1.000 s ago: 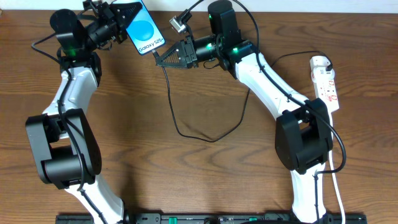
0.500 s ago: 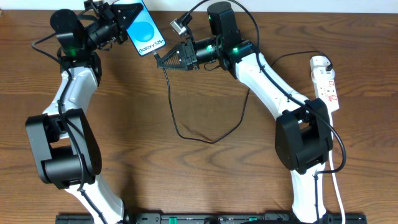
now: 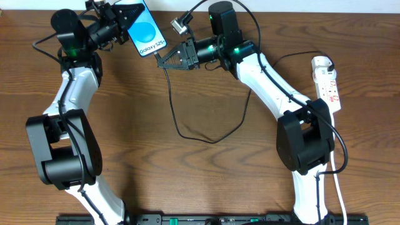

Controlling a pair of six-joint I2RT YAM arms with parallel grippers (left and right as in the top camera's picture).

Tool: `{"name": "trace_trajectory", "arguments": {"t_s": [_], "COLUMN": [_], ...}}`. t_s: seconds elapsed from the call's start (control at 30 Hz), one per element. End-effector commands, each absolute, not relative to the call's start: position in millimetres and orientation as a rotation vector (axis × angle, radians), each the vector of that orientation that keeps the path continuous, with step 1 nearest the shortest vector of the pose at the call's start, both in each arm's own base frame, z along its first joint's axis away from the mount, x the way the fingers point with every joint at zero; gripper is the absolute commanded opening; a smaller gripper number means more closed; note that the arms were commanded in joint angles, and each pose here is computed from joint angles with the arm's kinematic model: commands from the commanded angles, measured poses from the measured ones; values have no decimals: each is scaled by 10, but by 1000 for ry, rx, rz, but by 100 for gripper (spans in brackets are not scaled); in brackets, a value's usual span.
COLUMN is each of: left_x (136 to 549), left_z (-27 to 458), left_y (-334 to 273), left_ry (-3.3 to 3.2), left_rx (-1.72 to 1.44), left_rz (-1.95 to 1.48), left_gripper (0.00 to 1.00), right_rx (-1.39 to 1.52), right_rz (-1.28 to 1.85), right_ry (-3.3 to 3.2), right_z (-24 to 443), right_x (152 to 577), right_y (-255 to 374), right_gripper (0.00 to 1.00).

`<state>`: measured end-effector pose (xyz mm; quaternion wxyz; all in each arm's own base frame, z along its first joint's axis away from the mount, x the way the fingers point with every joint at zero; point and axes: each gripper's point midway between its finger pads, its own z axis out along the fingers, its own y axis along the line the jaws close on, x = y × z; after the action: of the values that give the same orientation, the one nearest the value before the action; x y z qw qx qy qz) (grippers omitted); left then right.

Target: Plug charger to phone and switch on socket

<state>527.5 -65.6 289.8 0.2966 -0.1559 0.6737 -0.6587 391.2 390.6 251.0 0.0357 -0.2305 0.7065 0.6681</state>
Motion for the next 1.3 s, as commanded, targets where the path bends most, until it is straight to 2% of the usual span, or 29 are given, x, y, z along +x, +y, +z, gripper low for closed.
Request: {"name": "trace_trajectory", "arguments": {"t_s": [0.0,0.63,1.27], "left_x": [5263,5293,5268], "left_z": [2996,2999,2996], "left_y": [-663,-629,-652], "left_ry": [1771,1757,1768], "left_rx": [-389,-406,-389], "left_rz": [-1736,-1719,-1730], "left_gripper": [8,7,7], "right_rx": [-741,-769,-675], "right_rz": [2075,2102,2035], "right_ry": [2142,2132,2171], "right_z": [2521,2542,2485], "right_x": [3926,3881,4017], "right_y": [3855,3845,3856], "right_gripper": [1,1,1]}}
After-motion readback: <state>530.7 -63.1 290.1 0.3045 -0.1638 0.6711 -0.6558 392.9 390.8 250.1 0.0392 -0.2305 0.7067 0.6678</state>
